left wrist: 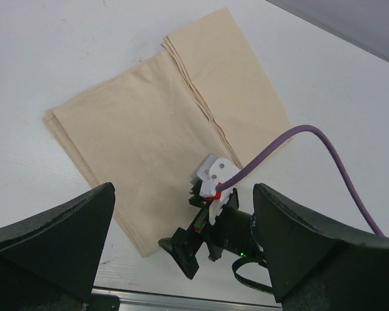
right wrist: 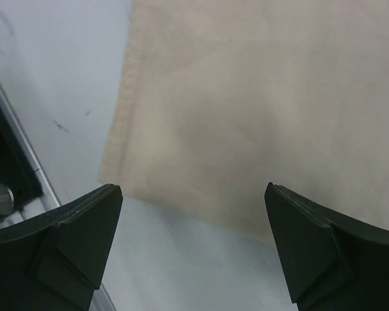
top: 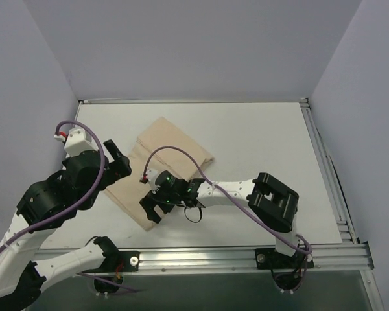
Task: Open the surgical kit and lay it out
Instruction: Open the surgical kit at the center of the board.
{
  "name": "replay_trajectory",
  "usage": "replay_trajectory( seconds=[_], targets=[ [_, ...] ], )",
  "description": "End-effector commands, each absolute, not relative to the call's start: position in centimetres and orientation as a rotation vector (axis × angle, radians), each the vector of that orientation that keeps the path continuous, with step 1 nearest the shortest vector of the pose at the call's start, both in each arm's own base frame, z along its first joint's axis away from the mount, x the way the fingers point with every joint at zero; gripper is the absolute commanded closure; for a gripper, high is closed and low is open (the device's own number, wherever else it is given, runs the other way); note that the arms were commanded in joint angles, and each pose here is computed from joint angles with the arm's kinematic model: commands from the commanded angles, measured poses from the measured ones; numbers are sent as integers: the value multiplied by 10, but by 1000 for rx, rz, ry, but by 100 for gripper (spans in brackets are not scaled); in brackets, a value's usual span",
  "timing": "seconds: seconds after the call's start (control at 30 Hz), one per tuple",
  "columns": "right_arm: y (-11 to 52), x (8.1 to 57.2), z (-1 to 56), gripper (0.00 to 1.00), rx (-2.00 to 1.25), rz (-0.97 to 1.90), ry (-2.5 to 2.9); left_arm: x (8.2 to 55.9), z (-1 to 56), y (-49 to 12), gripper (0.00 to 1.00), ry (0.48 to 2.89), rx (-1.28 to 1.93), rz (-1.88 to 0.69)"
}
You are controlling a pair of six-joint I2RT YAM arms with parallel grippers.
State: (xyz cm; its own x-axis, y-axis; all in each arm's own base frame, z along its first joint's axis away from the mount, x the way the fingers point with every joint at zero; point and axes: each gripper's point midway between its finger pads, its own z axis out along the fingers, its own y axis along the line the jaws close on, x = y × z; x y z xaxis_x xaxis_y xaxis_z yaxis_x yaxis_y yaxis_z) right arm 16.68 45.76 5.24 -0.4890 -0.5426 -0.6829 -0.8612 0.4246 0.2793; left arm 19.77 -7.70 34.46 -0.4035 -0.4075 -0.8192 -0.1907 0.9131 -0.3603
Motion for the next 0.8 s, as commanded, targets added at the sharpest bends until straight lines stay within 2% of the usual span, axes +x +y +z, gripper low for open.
replay_trajectory(
  seconds=[0.0,0.2,0.37,0.43,0.47,0.5,0.77],
  targets=[
    [451,209,122,0,-937,799,2060,205,341,-86,4,2003,-425,-251],
    [387,263,132,0,-559,631,2131,216,324,-104,3,2049,-389,-237],
    [341,288,125,2,-320,664,2170,222,308,-115,0,2073,-355,-241],
    [331,293,117,15,-260,684,2192,223,307,-119,0,2073,-348,-255],
    [328,295,115,29,-242,690,2194,224,307,-120,0,2073,-341,-256],
    [332,294,118,33,-230,747,2182,225,308,-122,0,2069,-341,-265],
    [322,302,98,28,-93,806,2192,228,311,-129,0,2073,-317,-277]
  ],
)
